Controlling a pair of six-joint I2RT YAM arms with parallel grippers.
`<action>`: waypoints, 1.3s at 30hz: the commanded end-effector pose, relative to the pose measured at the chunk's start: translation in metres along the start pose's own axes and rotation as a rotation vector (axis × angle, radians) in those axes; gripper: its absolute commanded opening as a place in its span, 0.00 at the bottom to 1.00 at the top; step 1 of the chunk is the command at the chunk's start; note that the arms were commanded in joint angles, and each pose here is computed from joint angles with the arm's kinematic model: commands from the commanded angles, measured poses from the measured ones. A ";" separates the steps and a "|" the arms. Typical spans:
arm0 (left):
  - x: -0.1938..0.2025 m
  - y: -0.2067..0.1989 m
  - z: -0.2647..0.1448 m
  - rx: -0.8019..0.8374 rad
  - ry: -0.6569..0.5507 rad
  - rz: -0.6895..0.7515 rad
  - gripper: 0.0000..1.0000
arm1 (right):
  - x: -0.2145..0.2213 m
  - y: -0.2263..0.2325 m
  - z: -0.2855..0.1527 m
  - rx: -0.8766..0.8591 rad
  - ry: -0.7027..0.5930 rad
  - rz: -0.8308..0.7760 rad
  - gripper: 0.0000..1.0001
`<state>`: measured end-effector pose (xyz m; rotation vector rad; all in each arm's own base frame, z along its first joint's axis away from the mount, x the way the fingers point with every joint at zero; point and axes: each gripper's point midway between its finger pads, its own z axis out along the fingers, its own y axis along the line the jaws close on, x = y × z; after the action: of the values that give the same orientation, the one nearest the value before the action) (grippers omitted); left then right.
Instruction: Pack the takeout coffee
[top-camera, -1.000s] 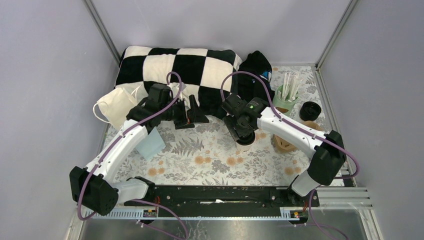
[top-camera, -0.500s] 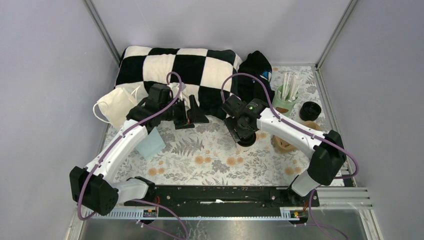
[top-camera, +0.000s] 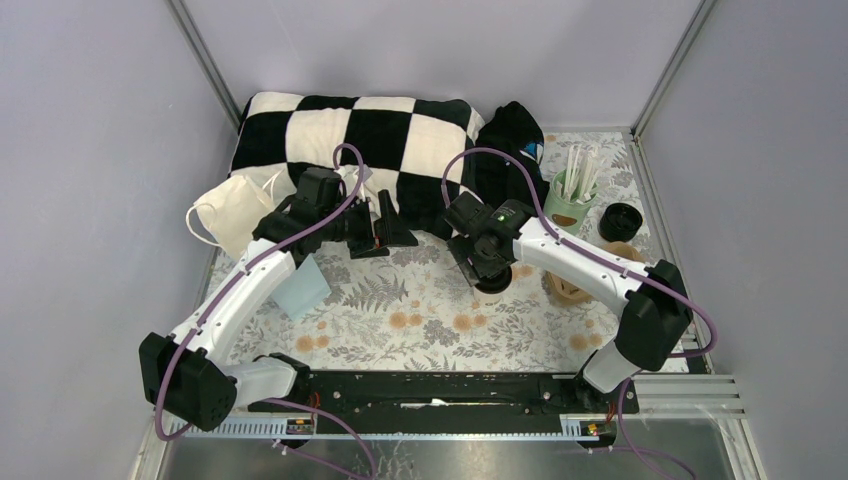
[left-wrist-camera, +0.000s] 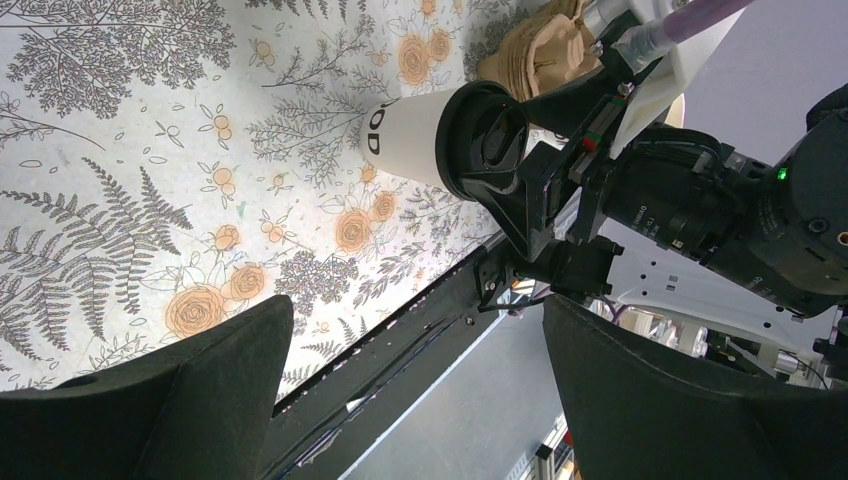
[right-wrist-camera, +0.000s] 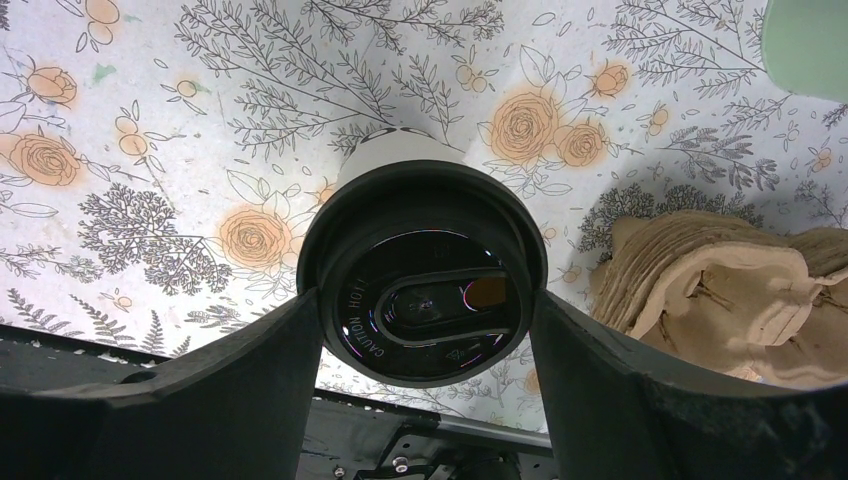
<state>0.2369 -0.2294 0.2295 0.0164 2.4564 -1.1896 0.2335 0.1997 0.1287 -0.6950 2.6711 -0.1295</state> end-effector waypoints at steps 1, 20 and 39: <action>-0.004 -0.008 -0.003 0.032 -0.014 0.034 0.99 | -0.003 -0.004 -0.003 0.023 -0.034 0.002 0.79; -0.001 -0.019 0.002 0.056 0.019 -0.013 0.99 | -0.019 -0.004 -0.039 -0.046 -0.108 0.082 1.00; 0.043 -0.045 0.116 0.185 0.160 -0.238 0.64 | -0.011 -0.014 -0.043 -0.703 -0.209 0.616 0.86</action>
<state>0.2067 -0.3331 0.1735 -0.0833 2.6397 -1.4739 0.2330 0.1638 0.1596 -0.0076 2.6547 0.6645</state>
